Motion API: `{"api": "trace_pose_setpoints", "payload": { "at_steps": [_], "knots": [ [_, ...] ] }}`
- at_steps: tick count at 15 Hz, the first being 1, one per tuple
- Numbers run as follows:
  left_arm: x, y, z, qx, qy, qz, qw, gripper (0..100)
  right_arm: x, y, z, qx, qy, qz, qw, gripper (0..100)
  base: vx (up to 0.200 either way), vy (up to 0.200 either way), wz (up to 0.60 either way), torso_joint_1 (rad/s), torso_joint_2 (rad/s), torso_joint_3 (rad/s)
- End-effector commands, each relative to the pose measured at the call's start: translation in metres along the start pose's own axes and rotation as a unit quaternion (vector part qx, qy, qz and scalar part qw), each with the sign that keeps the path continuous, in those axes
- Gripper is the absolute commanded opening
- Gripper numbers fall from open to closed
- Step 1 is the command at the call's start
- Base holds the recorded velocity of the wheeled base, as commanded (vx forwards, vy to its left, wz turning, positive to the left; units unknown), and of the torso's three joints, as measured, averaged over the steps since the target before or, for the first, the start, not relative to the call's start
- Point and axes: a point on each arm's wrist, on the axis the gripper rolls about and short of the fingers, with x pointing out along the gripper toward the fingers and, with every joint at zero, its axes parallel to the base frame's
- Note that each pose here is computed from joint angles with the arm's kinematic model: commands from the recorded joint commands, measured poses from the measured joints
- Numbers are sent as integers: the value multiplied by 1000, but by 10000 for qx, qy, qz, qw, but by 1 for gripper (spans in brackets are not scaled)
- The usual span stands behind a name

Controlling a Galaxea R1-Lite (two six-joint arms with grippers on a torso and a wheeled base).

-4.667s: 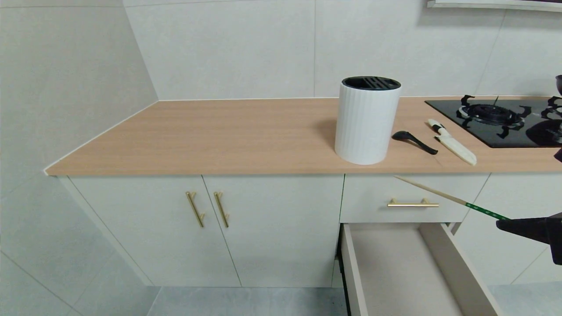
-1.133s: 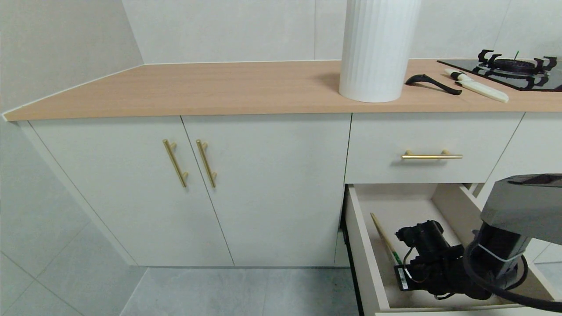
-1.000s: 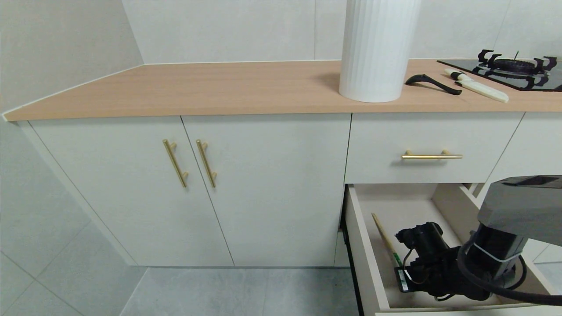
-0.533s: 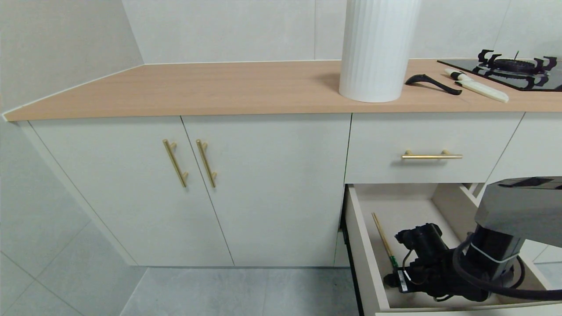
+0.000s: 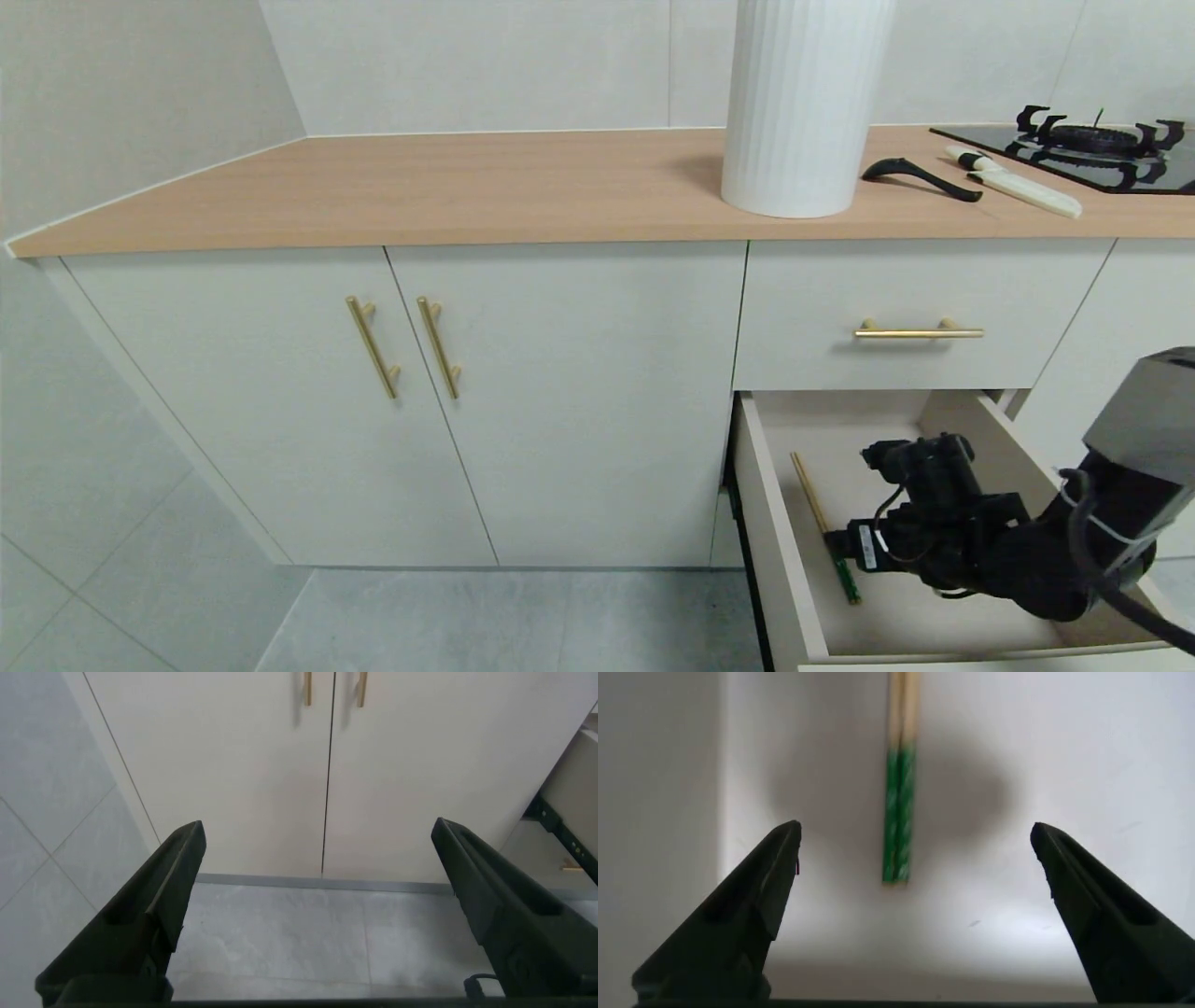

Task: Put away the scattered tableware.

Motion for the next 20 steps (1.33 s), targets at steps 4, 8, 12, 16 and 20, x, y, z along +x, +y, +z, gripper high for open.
{"api": "trace_pose_setpoints", "payload": {
  "at_steps": [4, 8, 12, 16, 20],
  "knots": [
    [0, 0, 0, -2, 2, 4, 10000, 100, -88, -43, 63, 284, -1677, -334, 9849, 100, 0, 0, 0, 0, 0, 0],
    [0, 0, 0, -2, 2, 4, 10000, 100, -128, -62, 77, 288, -2337, -534, 9704, 100, 0, 0, 0, 0, 0, 0],
    [0, 0, 0, -2, 2, 4, 10000, 100, -149, -65, 82, 281, -2660, -561, 9619, 100, 0, 0, 0, 0, 0, 0],
    [0, 0, 0, -2, 2, -4, 10000, 100, -155, -69, 83, 162, -2735, -646, 9596, 100, 0, 0, 0, 0, 0, 0],
    [0, 0, 0, -2, -6, 3, 10000, 100, -154, -73, 83, 186, -2731, -693, 9593, 100, 0, 0, 0, 37, -206, -200]
  ]
}}
